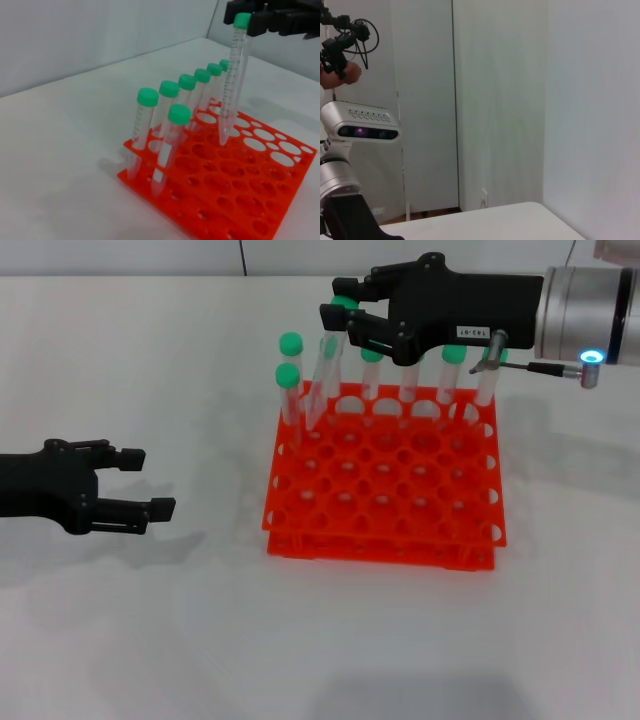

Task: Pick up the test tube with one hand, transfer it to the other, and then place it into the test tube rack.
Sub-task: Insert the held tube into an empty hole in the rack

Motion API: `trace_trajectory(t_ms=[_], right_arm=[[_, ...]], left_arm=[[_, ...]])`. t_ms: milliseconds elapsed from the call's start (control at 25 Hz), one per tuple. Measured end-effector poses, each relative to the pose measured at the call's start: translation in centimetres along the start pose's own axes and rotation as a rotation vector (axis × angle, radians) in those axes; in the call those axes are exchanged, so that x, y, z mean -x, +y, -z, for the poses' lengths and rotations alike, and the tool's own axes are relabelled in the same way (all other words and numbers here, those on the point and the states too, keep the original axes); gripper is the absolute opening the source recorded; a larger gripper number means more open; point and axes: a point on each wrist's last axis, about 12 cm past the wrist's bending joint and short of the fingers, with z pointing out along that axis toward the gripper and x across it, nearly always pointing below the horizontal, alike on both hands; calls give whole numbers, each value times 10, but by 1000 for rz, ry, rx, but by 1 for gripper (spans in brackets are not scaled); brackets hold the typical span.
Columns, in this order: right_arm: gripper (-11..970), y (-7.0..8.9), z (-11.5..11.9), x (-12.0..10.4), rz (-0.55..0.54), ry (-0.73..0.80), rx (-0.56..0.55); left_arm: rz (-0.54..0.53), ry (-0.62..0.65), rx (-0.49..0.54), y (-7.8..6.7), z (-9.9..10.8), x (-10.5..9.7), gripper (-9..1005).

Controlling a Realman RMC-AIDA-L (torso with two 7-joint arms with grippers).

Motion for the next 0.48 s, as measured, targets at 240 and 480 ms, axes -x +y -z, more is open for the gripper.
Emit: trace_trajectory(t_ms=[240, 480], right_arm=[[268, 0, -3, -2, -2, 9, -9], [268, 1, -5, -4, -4, 14, -9]], left_arm=[[-10, 4, -12, -1, -3, 2, 886], [-20, 4, -27, -3, -4, 2, 885]])
